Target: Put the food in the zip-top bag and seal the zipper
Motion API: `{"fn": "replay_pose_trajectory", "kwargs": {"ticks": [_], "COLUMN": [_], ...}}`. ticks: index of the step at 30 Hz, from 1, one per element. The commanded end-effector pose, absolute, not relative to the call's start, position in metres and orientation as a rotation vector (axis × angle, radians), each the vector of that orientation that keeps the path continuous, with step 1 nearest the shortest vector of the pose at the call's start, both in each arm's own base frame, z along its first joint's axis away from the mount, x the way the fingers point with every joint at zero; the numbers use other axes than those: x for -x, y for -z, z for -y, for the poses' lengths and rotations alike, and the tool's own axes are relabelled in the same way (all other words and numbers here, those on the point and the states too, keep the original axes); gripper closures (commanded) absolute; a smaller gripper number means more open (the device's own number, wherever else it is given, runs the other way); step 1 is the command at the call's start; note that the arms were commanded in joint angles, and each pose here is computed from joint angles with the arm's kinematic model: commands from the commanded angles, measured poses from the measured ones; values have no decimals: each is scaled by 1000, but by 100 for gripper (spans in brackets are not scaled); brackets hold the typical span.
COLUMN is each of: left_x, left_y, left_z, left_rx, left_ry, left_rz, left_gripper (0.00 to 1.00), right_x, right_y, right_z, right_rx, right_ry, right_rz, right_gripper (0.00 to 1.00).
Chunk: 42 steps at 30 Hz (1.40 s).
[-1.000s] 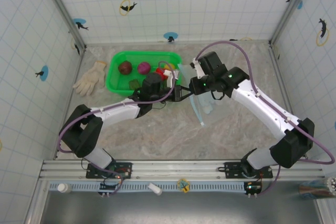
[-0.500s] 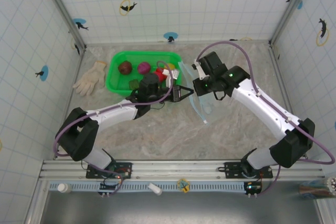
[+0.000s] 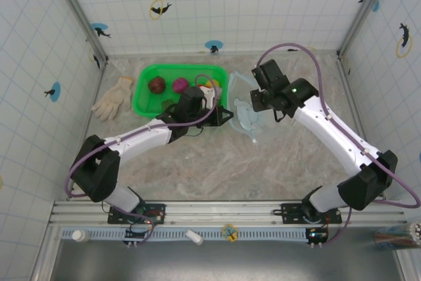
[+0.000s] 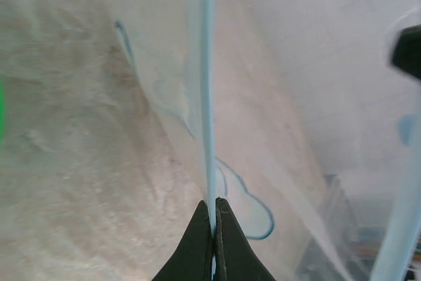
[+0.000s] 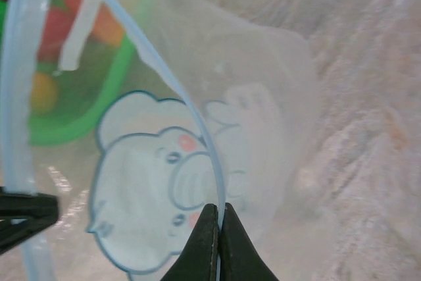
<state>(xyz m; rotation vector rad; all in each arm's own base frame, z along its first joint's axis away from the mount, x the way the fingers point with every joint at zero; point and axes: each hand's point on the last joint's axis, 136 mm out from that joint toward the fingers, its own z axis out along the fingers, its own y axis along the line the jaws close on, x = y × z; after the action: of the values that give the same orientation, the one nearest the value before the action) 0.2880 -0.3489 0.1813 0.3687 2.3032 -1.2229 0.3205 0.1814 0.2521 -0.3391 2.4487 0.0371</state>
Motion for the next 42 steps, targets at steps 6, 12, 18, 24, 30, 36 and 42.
{"fn": "replay_pose_trajectory", "kwargs": {"ticks": [6,12,18,24,30,36,42], "left_x": [-300,-307,-315,-344,-402,-460,-483], "left_y": [-181,-204,-258,-257,-211,-165,-111], "left_z": [309,306,286,250,220,211,211], "left_rx": [-318,-347,-371,-243,-90,-33,-33], "left_ry": [890,857,818,741,632,491,398], "left_rz": [-2395,-2315,-2138,-2172,-2328,-2445,-2582], "left_gripper": [97,67,33,29,22,15,14], "right_x": [-334,-332,-329,-329,-330,-330,-328], "right_y": [-288,-293,-292,-281,-268,-255,-244], "right_z": [-154,-171,-167,-159,-162,-172,-179], "right_rx": [181,219,242,223,215,245,266], "right_ry": [161,68,76,84,-12,-78,-144], "right_rz": [-2364,-2354,-2347,-2337,-2350,-2367,-2381], "right_gripper": [100,100,100,100,100,100,100]}}
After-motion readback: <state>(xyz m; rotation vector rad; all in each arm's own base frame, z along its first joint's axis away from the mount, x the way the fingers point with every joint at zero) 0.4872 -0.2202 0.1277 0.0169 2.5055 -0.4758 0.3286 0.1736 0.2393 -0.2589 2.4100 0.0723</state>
